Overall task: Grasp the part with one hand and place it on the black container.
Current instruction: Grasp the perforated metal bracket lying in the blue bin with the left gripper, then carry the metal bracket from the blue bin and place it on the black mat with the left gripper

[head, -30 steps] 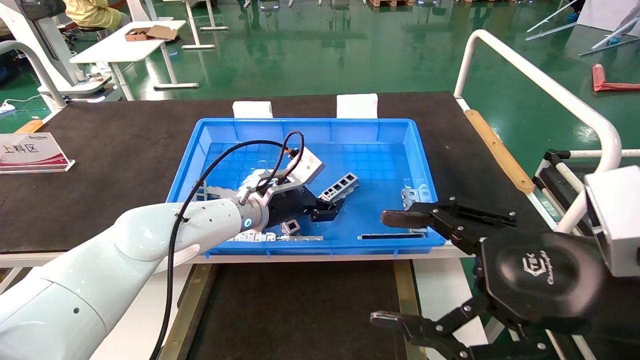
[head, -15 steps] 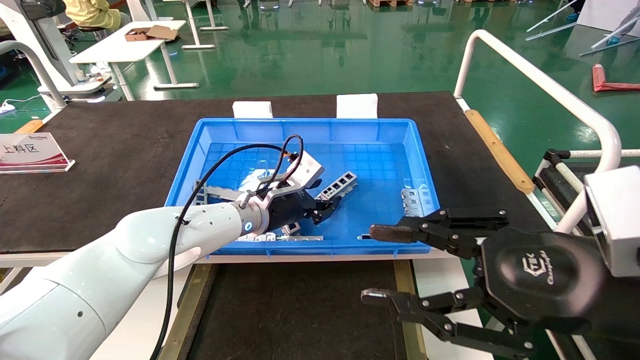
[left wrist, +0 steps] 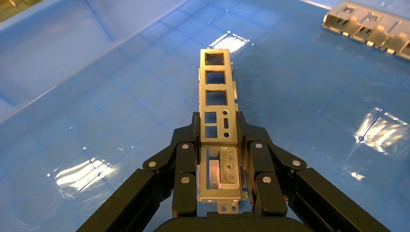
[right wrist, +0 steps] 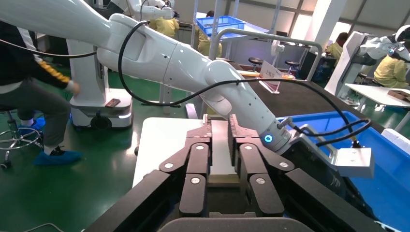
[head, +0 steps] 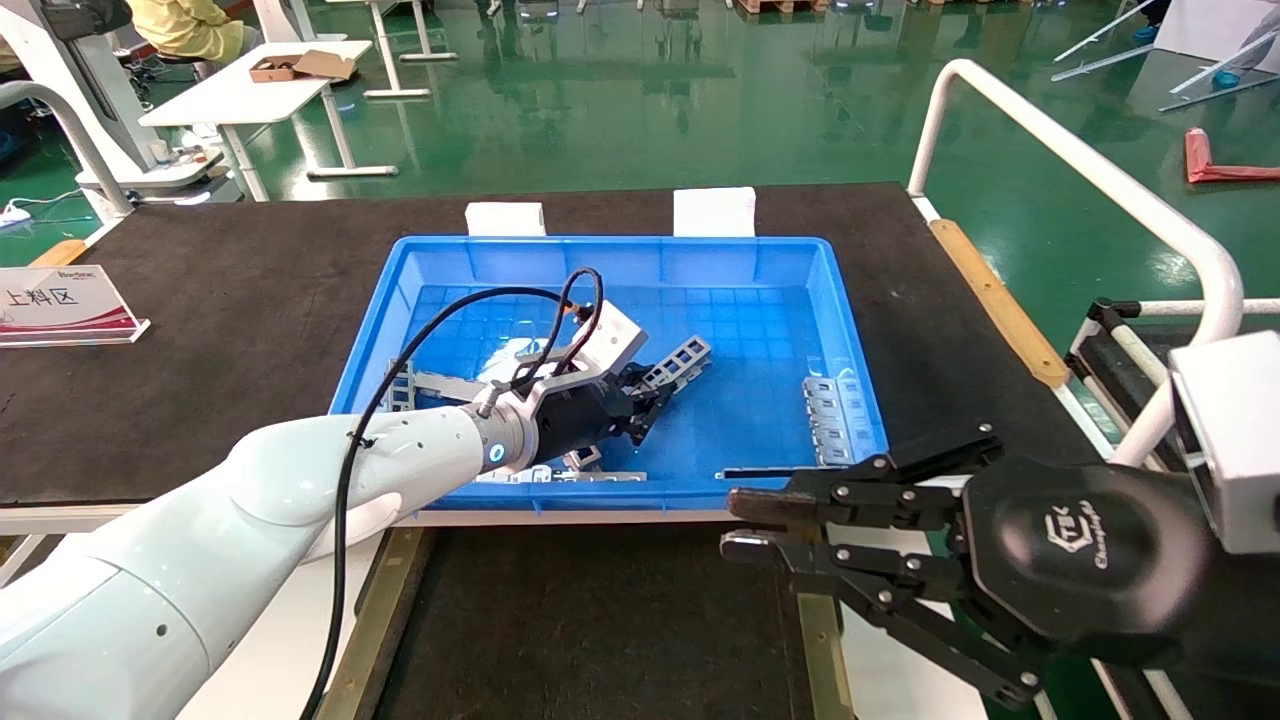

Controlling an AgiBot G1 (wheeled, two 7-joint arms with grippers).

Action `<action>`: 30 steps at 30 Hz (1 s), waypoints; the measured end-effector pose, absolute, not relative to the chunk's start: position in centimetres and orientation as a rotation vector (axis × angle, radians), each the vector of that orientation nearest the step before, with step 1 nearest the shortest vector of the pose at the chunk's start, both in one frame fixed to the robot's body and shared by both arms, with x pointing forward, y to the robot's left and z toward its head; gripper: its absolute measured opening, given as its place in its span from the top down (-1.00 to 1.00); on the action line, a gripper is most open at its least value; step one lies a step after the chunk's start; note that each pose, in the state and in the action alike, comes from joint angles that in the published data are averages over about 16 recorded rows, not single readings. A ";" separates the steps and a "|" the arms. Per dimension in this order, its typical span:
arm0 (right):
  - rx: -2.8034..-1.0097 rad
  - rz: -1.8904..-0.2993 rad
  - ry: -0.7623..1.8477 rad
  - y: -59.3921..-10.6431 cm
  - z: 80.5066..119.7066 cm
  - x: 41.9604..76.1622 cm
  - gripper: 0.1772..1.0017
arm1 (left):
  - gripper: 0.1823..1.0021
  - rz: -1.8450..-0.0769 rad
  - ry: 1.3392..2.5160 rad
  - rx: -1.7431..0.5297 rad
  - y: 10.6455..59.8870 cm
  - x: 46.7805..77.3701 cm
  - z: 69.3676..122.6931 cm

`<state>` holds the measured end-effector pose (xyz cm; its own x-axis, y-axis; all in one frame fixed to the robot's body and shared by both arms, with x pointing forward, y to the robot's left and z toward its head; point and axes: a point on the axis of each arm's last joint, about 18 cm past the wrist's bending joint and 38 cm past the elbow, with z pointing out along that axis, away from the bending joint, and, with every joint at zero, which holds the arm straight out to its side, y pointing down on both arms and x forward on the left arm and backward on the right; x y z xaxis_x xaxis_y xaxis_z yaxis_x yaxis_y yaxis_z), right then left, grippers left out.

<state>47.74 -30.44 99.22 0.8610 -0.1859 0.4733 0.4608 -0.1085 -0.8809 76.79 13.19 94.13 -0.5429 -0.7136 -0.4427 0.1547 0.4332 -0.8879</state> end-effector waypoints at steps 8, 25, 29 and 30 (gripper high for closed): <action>-1.591 -0.554 -0.221 -30.4 99.2 47.7 0.84 | 0.66 -1.347 1.795 -0.429 13.5 75.6 97.2; -1.591 -0.554 -0.221 -30.4 99.2 47.7 0.97 | 0.66 -1.581 1.840 -0.192 18.1 68.0 100.6; -1.591 -0.554 -0.221 -30.4 99.2 47.7 0.97 | 0.66 -1.603 1.872 -0.160 19.1 65.7 99.8; -1.591 -0.554 -0.221 -30.4 99.2 47.7 0.97 | 0.66 -1.606 1.882 -0.155 19.4 65.1 99.5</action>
<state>47.74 -30.44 99.22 0.8610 -0.1859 0.4733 0.4608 -0.1085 -0.8809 65.11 19.38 99.50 -0.7813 -0.4838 -0.3944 0.3137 0.2420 -0.9182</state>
